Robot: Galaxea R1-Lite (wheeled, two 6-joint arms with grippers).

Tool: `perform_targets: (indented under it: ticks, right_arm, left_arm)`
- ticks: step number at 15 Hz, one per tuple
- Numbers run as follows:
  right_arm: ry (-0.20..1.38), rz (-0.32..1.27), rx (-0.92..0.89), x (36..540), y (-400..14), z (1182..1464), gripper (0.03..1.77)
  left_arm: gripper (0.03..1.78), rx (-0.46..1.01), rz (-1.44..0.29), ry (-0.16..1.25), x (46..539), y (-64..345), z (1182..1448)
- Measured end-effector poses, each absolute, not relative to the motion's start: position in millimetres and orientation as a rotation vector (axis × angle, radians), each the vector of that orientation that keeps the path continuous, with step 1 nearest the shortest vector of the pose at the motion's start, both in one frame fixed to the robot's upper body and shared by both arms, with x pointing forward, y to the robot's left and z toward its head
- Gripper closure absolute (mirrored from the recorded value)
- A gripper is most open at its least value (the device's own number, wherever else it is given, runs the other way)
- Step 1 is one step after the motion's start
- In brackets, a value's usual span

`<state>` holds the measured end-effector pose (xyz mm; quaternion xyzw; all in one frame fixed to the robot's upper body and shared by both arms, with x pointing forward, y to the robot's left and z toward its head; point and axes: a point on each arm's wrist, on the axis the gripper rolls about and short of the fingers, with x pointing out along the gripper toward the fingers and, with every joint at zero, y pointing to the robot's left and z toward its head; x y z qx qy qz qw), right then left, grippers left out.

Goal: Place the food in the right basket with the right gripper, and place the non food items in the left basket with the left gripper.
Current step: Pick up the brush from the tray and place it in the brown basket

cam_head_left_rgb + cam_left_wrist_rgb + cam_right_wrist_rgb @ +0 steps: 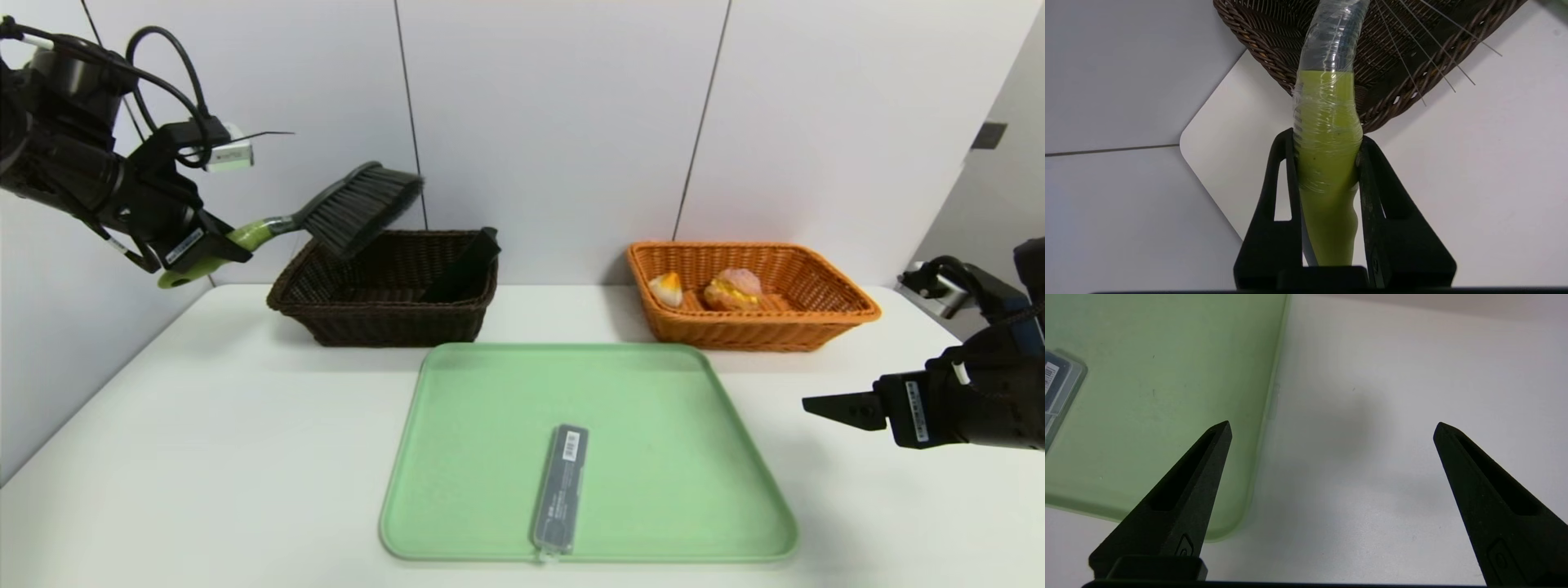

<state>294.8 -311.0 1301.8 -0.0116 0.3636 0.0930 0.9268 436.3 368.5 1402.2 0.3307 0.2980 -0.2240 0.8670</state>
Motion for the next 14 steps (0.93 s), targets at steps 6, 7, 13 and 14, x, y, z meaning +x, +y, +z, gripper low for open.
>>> perform_targets:
  ticks: [6,7,13,14]
  right_arm:
    - [0.783,0.187,-0.027,299,-311,1294,0.09]
    - [0.784,0.186,-0.028,299,-310,1293,0.09]
    - [0.796,0.188,-0.030,301,-310,1291,0.09]
    - [0.798,0.188,-0.030,301,-309,1290,0.09]
  left_arm:
    - [1.40,0.783,-0.480,0.606,466,373,1379]
    - [1.40,0.810,-0.485,0.607,469,373,1376]
    - [1.40,0.989,-0.429,0.537,484,369,1376]
    - [1.39,0.997,-0.430,0.537,485,366,1376]
